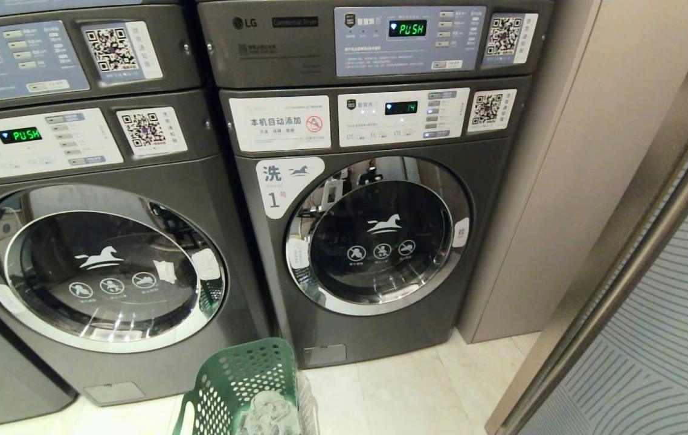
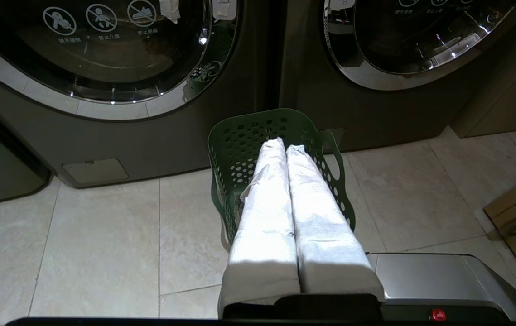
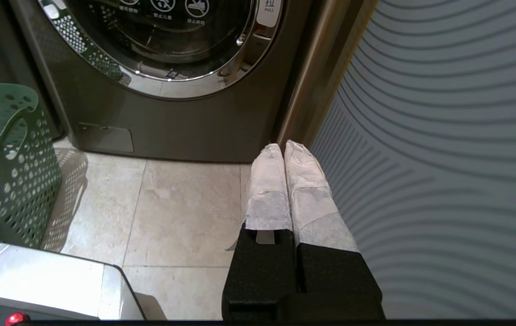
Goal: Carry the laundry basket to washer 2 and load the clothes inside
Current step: Open the lid of the washing machine
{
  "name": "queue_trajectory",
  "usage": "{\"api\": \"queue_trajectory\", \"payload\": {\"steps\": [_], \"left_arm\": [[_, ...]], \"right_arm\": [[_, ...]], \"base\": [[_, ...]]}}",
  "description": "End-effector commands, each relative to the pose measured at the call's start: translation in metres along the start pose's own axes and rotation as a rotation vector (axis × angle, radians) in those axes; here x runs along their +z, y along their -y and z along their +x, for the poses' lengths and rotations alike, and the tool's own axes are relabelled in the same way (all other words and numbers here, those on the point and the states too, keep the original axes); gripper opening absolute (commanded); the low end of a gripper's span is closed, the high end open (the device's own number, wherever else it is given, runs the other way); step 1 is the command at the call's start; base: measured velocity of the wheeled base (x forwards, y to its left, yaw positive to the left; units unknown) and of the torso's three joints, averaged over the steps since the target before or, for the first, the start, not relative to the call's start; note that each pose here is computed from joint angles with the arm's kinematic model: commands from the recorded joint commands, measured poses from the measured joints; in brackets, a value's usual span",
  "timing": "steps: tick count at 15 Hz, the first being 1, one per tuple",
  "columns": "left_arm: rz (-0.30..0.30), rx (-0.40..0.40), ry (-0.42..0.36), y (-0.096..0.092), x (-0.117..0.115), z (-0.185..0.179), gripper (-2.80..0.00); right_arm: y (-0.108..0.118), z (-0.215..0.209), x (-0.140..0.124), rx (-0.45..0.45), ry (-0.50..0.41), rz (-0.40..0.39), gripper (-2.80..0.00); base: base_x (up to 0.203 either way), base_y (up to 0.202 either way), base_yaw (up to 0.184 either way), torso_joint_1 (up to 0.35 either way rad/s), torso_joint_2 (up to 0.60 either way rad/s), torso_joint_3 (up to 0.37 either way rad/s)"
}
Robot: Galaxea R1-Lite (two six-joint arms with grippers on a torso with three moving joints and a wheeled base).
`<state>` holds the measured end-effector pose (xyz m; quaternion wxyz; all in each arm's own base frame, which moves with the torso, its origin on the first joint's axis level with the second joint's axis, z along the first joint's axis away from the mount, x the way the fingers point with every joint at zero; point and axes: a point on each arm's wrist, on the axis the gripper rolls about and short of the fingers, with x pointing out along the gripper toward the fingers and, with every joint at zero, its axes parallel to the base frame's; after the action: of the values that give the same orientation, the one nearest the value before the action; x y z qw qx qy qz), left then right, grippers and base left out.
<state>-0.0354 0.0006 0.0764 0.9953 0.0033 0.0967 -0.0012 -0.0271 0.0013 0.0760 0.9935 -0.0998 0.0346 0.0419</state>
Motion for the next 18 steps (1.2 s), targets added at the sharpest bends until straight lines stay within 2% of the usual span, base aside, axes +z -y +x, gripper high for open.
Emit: {"api": "queue_trajectory", "payload": {"steps": [1, 5, 10, 13, 14, 15, 17, 18], "left_arm": [[0.000, 0.000, -0.003, 0.000, 0.000, 0.000, -2.80], [-0.002, 0.000, -0.003, 0.000, 0.000, 0.000, -2.80], [-0.022, 0.002, -0.003, 0.000, 0.000, 0.000, -2.80], [-0.013, 0.004, -0.001, 0.000, 0.000, 0.000, -2.80], [-0.008, 0.020, 0.021, 0.000, 0.005, -0.002, -2.80], [-0.004, 0.037, 0.068, -0.001, 0.018, -0.009, -2.80], [-0.001, 0.052, 0.176, -0.002, 0.062, -0.031, -2.80], [-0.001, 0.055, 0.167, -0.002, 0.086, -0.035, -2.80]], "right_arm": [[0.000, 0.000, 0.000, 0.000, -0.001, -0.001, -2.80], [0.000, 0.000, 0.000, 0.000, -0.002, 0.000, -2.80], [0.000, 0.000, 0.000, -0.001, -0.002, 0.002, -2.80], [0.000, 0.000, 0.000, 0.001, -0.003, 0.003, -2.80], [0.000, 0.000, 0.000, 0.000, -0.002, 0.004, -2.80], [0.000, 0.000, 0.000, 0.001, -0.001, 0.005, -2.80], [0.000, 0.000, 0.000, 0.005, -0.001, 0.004, -2.80], [0.000, 0.000, 0.000, 0.002, -0.002, 0.014, -2.80]], "base": [[0.196, 0.000, -0.001, 0.007, 0.00, -0.002], [0.168, 0.000, 0.000, 0.007, 0.01, 0.003], [0.000, 0.000, 0.000, 0.000, 0.00, 0.000], [0.000, 0.000, 0.000, 0.000, 0.00, 0.000], [0.000, 0.000, 0.000, 0.000, 0.00, 0.000], [0.000, 0.000, 0.000, 0.000, 0.00, 0.000], [0.000, 0.000, 0.000, 0.000, 0.00, 0.000], [0.000, 0.000, 0.000, 0.000, 0.00, 0.000]]}}
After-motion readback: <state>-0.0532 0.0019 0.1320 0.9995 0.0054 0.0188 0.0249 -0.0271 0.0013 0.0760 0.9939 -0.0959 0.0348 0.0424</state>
